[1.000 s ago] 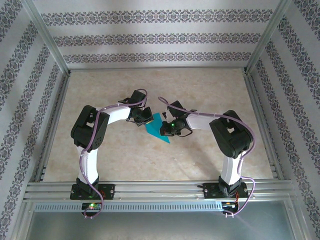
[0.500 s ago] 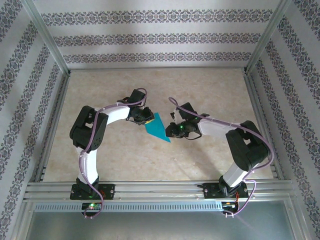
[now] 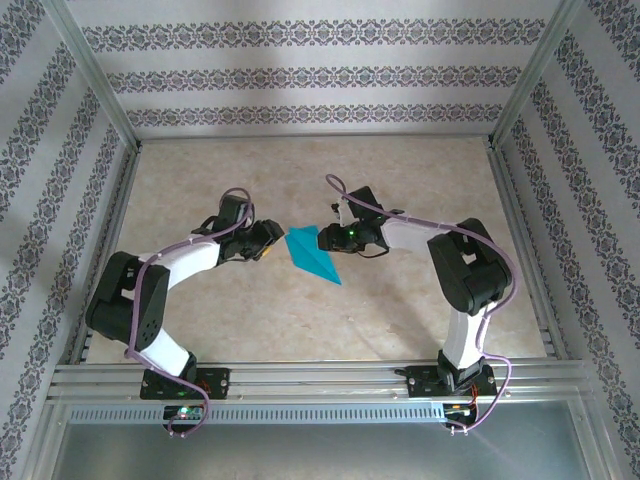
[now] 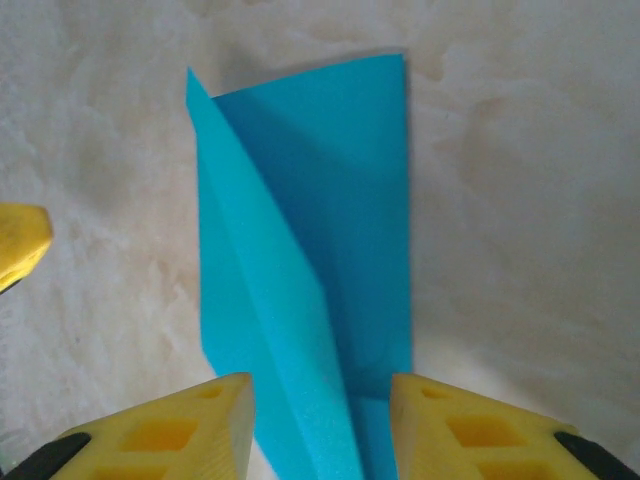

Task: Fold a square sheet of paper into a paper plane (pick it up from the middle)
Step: Pick up the paper from the center of the table, then turn over the paper at the center of the table.

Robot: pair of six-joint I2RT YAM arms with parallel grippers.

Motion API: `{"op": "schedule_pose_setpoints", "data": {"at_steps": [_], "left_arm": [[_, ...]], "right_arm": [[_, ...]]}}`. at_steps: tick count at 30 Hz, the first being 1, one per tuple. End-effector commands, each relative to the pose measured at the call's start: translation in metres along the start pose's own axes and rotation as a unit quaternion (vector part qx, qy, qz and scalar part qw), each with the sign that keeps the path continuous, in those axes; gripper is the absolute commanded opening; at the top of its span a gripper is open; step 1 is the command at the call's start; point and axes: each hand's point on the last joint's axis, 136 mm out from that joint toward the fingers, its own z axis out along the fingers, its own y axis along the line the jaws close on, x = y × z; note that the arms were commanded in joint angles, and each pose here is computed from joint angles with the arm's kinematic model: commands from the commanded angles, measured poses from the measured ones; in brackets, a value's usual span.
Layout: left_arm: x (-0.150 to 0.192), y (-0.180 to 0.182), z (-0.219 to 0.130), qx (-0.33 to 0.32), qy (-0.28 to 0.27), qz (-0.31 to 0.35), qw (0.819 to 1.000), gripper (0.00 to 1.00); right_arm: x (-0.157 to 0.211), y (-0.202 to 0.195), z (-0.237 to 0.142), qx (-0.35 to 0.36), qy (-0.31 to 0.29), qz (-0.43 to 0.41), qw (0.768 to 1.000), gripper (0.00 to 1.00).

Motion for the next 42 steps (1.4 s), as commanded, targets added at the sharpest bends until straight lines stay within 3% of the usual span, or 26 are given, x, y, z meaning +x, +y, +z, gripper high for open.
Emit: {"op": "schedule_pose_setpoints", "data": {"at_steps": [1, 6, 14, 19, 25, 30, 35, 42], "left_arm": [[-0.011, -0.009, -0.01, 0.025, -0.028, -0.011, 0.999, 0.55], [-0.01, -0.006, -0.01, 0.028, -0.025, -0.012, 0.999, 0.62], [-0.011, -0.022, -0.021, 0.086, -0.027, 0.016, 0.996, 0.78], [-0.007, -0.054, -0.039, 0.164, -0.026, 0.057, 0.984, 0.87], [0.003, -0.105, -0.061, 0.274, -0.015, 0.093, 0.957, 0.9], [0.012, -0.131, -0.069, 0.335, -0.007, 0.113, 0.935, 0.87], [0.018, -0.152, -0.081, 0.382, -0.013, 0.14, 0.913, 0.73], [0.023, -0.155, -0.076, 0.387, -0.005, 0.155, 0.909, 0.52]], "right_arm": [[-0.012, 0.008, 0.003, -0.025, -0.003, -0.018, 1.0, 0.41], [-0.009, 0.018, 0.013, -0.071, 0.022, -0.021, 0.997, 0.33], [-0.019, 0.029, 0.002, -0.117, 0.0, -0.022, 0.993, 0.08], [-0.036, 0.057, -0.029, -0.175, -0.045, -0.027, 0.983, 0.04], [-0.052, 0.099, -0.072, -0.249, -0.082, -0.021, 0.965, 0.04], [-0.058, 0.119, -0.094, -0.283, -0.093, -0.002, 0.955, 0.04], [-0.064, 0.128, -0.105, -0.306, -0.098, 0.033, 0.946, 0.05], [-0.067, 0.14, -0.111, -0.338, -0.091, 0.043, 0.936, 0.05]]}}
